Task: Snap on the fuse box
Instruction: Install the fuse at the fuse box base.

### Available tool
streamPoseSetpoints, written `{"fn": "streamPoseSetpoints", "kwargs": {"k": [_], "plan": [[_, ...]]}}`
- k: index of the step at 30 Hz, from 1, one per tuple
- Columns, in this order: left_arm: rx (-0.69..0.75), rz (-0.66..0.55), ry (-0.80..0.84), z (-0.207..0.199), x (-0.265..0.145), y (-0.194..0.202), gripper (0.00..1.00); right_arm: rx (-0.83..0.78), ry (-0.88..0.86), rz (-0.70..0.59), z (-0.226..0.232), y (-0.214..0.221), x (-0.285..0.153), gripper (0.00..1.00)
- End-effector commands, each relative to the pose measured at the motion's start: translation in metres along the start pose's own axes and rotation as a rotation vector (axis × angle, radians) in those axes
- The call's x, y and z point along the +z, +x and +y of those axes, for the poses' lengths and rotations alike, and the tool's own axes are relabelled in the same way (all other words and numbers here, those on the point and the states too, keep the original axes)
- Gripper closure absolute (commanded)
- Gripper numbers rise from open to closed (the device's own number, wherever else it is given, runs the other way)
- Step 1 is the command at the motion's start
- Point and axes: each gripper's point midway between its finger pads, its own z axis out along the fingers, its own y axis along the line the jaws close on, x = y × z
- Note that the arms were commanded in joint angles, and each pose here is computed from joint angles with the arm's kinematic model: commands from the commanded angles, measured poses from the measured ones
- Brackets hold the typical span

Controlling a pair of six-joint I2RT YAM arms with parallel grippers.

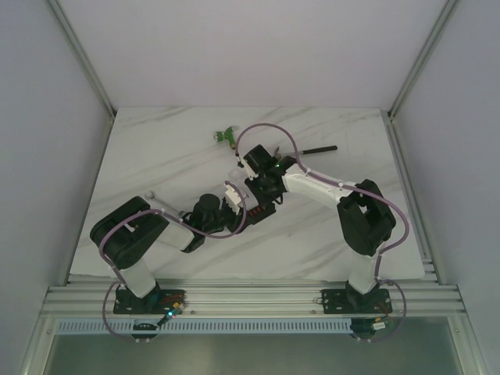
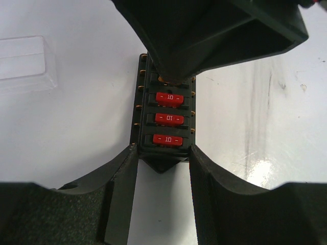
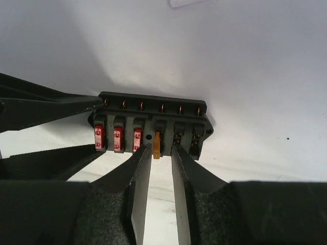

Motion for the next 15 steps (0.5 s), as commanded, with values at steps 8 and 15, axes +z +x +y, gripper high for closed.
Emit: {"fn": "streamPoseSetpoints", "kwargs": {"k": [8, 15], "plan": [[-0.017, 0.042, -0.013, 0.004, -0.002, 0.01, 0.72, 0.003, 0.008, 0.064, 0.002, 0.011, 0.012, 0.84], [-0.016, 0.046, -0.009, 0.004, -0.001, 0.011, 0.72, -0.003, 0.017, 0.108, 0.0, 0.017, 0.016, 1.0]]}}
